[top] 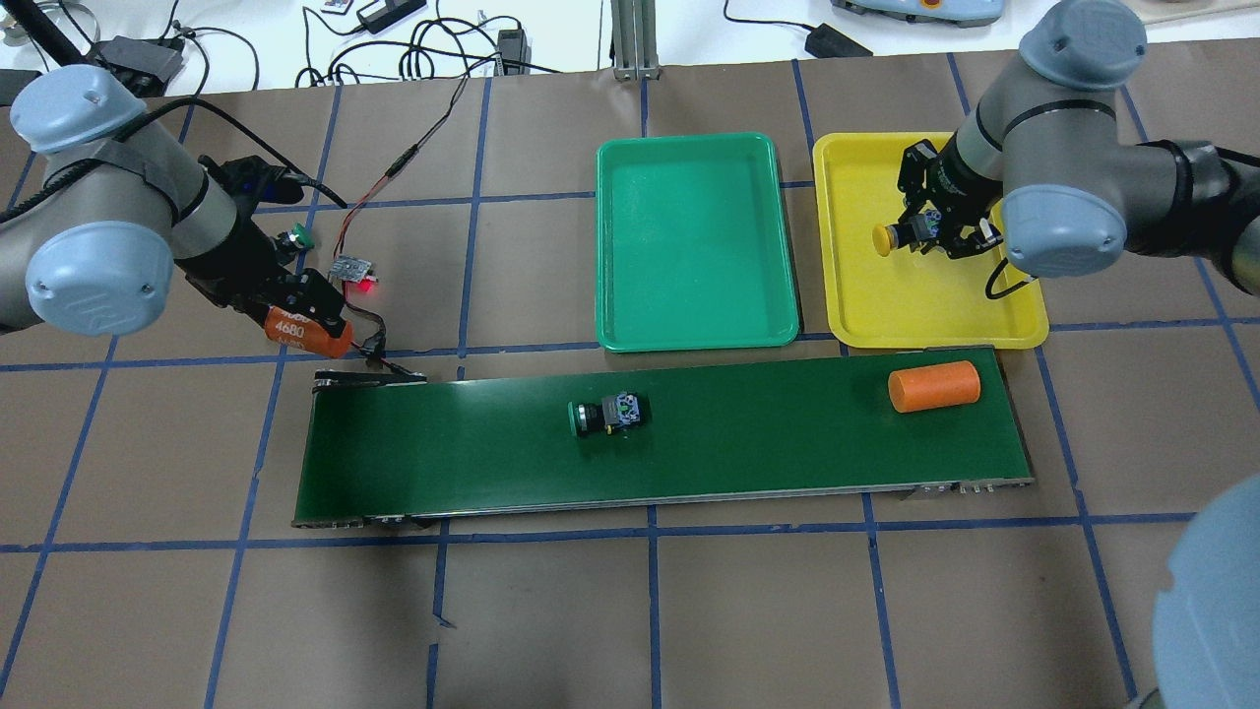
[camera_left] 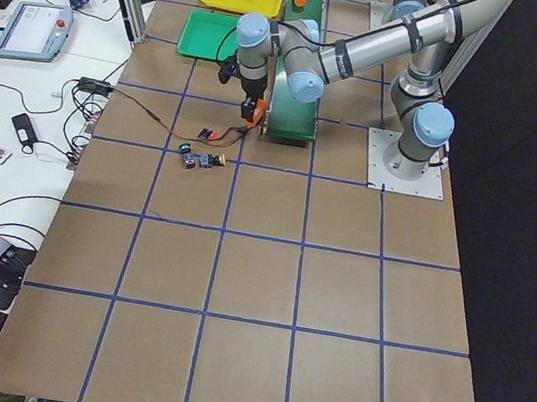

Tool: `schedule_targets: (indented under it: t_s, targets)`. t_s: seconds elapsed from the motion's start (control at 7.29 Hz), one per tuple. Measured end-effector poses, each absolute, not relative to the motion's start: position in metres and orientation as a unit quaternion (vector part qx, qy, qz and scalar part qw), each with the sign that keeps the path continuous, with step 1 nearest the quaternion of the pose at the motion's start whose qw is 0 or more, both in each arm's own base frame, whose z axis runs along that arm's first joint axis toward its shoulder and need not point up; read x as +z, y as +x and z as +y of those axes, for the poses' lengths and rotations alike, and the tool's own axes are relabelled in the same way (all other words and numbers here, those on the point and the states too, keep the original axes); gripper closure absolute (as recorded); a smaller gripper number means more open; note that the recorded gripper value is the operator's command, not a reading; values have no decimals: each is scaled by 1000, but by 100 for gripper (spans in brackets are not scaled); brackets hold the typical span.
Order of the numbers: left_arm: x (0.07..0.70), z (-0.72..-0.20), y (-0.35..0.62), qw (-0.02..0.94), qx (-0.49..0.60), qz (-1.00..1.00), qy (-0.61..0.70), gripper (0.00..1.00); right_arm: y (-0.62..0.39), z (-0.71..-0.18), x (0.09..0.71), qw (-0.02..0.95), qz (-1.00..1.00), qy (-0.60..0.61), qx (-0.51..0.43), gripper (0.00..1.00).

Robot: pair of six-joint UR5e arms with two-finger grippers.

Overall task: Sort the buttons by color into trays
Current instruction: 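Drop yellow button in yellow tray while left places orange cylinder, then grasp green button with right gripper while left places yellow button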

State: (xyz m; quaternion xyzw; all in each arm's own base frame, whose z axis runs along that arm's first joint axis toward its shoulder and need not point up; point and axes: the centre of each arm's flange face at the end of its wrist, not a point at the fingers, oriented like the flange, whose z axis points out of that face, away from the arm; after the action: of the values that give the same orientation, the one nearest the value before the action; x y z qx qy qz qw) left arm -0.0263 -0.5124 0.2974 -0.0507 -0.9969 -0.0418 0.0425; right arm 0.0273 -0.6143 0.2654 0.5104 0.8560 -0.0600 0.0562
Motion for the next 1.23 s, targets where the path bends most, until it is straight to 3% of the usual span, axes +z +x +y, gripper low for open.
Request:
schedule_targets:
  t_s: [0.14, 0.27, 0.41, 0.55, 0.96, 1.23]
  targets:
    - [291, -484, -63, 41, -58, -997, -2, 100, 19, -623, 257, 54, 858, 507, -59, 61]
    - [283, -460, -88, 37, -70, -996, 29, 100, 12, -628, 250, 47, 858, 507, -61, 35]
    - [278, -444, -102, 35, -78, -995, 45, 67, 2, -630, 244, 35, 857, 510, -65, 0]
    - [271, -437, -107, 34, -85, -994, 53, 1, -5, -630, 240, 28, 856, 512, -67, 0]
    - [268, -453, -108, 46, -53, -996, 61, 0, -5, -623, 251, 26, 855, 513, -64, 0]
    - [308, -477, -96, 51, -43, -996, 61, 0, 14, -602, 292, 25, 860, 506, -53, 0]
